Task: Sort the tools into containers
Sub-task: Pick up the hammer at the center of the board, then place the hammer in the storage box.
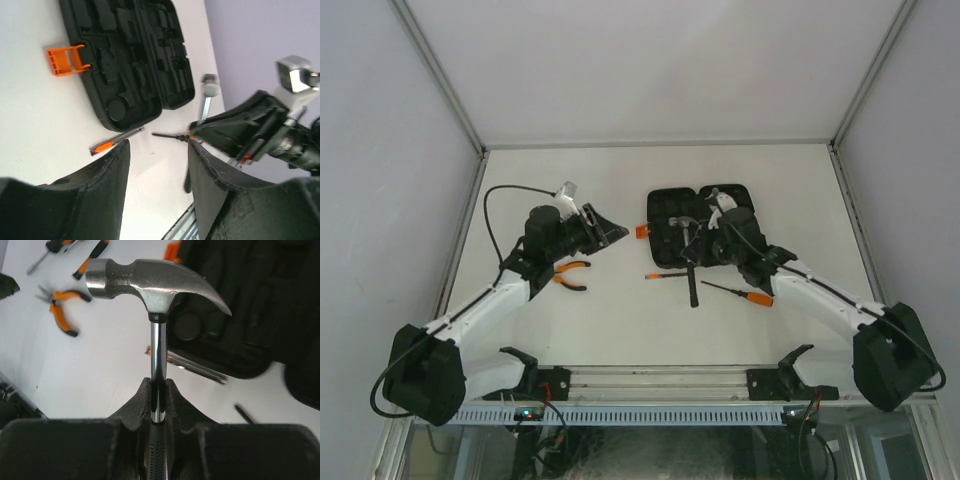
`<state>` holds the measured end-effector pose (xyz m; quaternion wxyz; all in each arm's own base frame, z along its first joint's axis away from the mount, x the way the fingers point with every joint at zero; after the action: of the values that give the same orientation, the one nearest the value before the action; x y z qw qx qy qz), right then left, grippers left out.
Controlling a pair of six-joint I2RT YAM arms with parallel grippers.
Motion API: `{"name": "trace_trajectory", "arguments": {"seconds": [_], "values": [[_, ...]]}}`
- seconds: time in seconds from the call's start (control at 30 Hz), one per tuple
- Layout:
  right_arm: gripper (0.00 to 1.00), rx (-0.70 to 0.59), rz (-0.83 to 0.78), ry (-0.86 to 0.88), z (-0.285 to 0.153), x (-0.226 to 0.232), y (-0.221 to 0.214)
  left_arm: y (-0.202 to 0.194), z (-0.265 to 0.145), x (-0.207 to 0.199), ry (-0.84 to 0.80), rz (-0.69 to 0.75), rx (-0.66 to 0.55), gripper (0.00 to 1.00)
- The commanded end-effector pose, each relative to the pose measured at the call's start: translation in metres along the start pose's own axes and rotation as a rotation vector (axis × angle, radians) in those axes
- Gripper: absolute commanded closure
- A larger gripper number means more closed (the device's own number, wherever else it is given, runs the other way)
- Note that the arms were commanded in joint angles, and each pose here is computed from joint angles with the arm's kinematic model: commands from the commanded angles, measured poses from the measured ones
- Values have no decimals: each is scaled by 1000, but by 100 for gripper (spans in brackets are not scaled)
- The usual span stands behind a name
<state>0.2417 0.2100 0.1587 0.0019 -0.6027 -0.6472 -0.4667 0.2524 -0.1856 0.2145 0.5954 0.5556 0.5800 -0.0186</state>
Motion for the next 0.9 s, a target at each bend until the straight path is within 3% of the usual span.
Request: {"name": "trace_trajectory", "arguments": {"seconds": [0.0,0.23,0.53,0.87], "values": [[100,-147,68,-52,-33,-15,28,16,18,2,60,65,10,46],[100,-221,87,-118,-69,-35,30,20,63,10,244,139,140,47],[100,-251,112,-130,-86,-46,25,-16,116,28,455,218,341,52],[100,-256,114,-134,-93,-52,21,-34,144,33,470,227,402,54]]}}
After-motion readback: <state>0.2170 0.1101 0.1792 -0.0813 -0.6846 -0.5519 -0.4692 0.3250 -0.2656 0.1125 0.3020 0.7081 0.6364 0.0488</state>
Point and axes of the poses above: each gripper's point midway between its finger pads, its own z axis out along the fingers, its own x axis along the line the jaws close on, y = z × x, the point moved 6 cm from there along -z, back along the fingers, and after that the axes turned 8 degrees about z, right-handed, at the moved point
